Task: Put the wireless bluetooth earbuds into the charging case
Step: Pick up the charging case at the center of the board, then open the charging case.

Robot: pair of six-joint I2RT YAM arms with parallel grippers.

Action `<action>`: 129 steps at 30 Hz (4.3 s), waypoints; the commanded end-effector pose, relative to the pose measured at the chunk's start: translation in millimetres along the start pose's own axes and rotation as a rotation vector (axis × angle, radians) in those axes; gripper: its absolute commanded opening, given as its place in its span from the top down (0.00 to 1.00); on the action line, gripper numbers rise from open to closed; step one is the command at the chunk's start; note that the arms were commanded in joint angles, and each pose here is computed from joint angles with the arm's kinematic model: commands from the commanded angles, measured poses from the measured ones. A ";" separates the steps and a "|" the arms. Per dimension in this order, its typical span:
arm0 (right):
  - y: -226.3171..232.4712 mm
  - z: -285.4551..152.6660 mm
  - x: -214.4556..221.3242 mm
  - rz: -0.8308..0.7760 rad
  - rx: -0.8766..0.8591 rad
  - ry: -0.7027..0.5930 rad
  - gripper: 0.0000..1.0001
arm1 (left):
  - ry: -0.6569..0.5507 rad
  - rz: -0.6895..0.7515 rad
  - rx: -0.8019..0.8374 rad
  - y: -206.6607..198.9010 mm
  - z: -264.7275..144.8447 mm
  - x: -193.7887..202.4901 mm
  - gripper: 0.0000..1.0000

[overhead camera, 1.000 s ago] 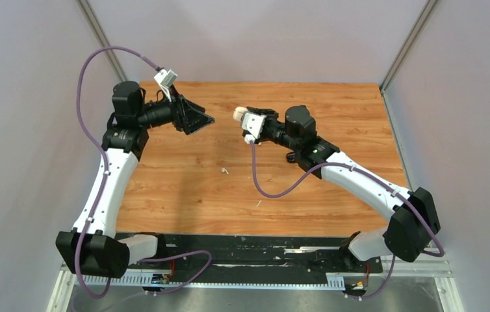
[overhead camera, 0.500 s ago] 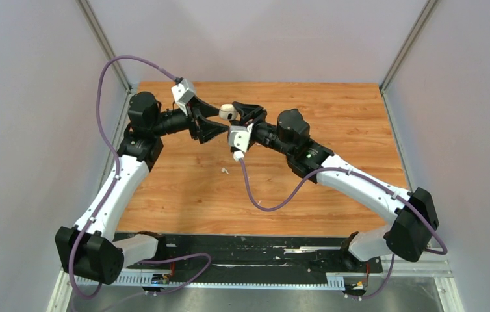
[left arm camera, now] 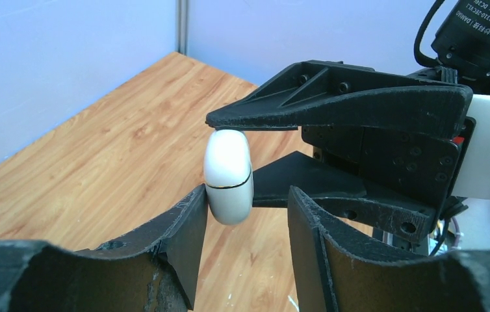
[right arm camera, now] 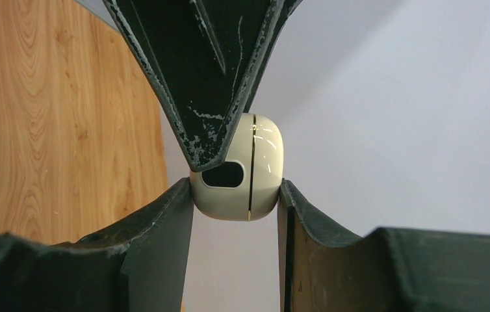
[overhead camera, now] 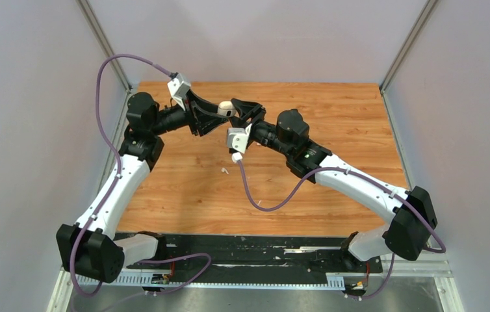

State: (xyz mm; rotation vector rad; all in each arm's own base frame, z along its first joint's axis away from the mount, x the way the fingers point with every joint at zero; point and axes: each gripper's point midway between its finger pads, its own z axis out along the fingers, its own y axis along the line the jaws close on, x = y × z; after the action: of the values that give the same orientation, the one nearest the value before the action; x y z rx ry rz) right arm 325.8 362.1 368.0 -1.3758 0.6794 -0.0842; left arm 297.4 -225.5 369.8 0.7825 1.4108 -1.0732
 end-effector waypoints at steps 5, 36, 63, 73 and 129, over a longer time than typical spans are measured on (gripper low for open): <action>-21.7 2.1 -15.6 -0.054 0.081 -0.040 1.00 | -0.027 -0.013 0.014 -1.5 4.2 -6.7 0.46; -15.8 6.1 -18.5 -0.092 0.055 -0.041 1.00 | -0.067 -0.048 0.076 2.0 14.9 -6.8 0.62; -21.7 18.7 -3.6 0.006 0.096 0.054 1.00 | -0.136 -0.038 0.104 -2.5 14.9 -13.1 0.66; -10.7 21.3 -5.3 0.040 0.052 0.041 0.94 | -0.145 -0.035 0.112 -2.9 15.1 -11.8 0.99; -7.6 -20.6 18.5 1.169 -0.453 0.206 0.41 | -0.040 0.137 0.345 -44.9 -6.4 36.4 1.00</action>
State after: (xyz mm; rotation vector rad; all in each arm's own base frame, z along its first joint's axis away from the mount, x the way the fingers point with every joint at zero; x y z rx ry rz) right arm 318.5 335.2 348.9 -1.2384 1.7000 0.9905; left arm 259.3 -240.4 326.7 1.0540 1.1980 -1.2597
